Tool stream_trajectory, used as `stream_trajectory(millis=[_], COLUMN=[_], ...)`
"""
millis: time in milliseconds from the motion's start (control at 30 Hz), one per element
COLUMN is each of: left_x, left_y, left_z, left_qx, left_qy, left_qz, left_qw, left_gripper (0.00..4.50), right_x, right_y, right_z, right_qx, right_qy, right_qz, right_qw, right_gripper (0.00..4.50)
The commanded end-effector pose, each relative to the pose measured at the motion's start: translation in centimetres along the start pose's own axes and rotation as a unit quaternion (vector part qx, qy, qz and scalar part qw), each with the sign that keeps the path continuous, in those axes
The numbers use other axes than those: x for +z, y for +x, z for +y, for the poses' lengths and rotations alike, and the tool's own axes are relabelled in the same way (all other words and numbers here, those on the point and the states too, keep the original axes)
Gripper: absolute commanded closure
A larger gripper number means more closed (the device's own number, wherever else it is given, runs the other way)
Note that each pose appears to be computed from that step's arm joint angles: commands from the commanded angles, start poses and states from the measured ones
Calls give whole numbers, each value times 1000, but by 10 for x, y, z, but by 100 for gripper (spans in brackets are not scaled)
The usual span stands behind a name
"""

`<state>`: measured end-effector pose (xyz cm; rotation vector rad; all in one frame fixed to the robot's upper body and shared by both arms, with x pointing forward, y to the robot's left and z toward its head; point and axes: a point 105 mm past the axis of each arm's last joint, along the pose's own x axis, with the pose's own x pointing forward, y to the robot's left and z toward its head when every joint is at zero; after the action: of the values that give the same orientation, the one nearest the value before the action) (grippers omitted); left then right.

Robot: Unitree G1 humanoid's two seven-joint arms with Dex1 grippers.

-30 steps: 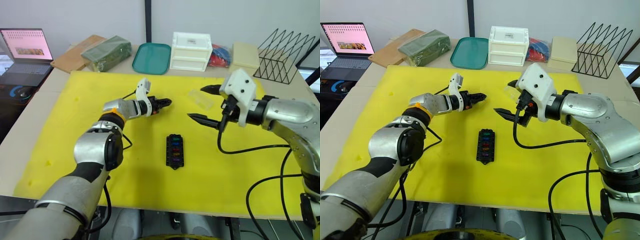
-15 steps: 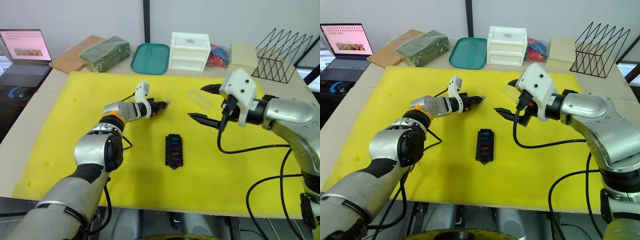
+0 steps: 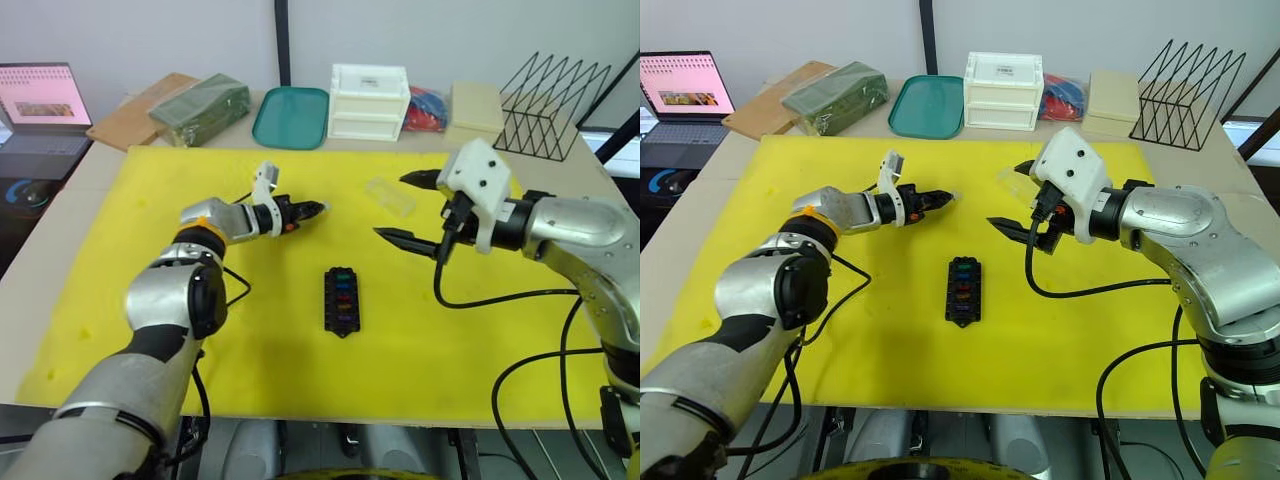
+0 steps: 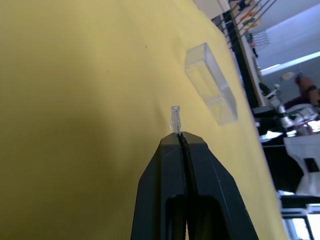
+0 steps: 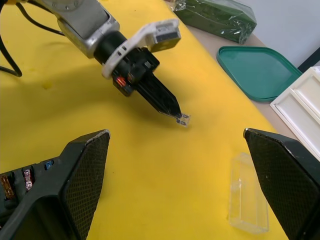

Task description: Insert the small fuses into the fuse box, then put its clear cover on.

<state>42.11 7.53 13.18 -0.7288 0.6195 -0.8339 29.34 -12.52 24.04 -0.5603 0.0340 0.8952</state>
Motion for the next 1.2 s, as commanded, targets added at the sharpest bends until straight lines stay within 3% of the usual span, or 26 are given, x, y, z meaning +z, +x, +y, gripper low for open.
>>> stream_trajectory(millis=[33, 233, 500, 633, 767, 967, 1200], left_x=[9, 6, -17, -34, -50, -67, -39], left_y=[-22, -58, -114, -129, -139, -147, -145], left_z=[1, 4, -7, -11, -31, -34, -31], left_qx=[-15, -26, -26, -35, -87, -72, -47], left_qy=[-17, -52, -78, -62, -33, -26, -1], left_qz=[0, 23, 36, 36, 41, 53, 15], left_qw=[1000, 998, 996, 997, 995, 996, 999], left_gripper=[445, 445, 445, 445, 445, 445, 445], right_x=[12, 11, 10, 10, 6, 3, 5], right_y=[-2, 2, 5, 6, 6, 6, 8], right_z=[-2, -1, 0, 1, 10, 18, 20], right_qx=[-5, 4, 18, 25, 56, 76, 83], right_qy=[-23, -23, -25, -26, -7, -12, -18], right_qz=[-21, -23, -24, -24, -14, -6, -11], right_qw=[1000, 999, 999, 999, 998, 997, 996], right_gripper=[0, 0, 0, 0, 0, 0, 0])
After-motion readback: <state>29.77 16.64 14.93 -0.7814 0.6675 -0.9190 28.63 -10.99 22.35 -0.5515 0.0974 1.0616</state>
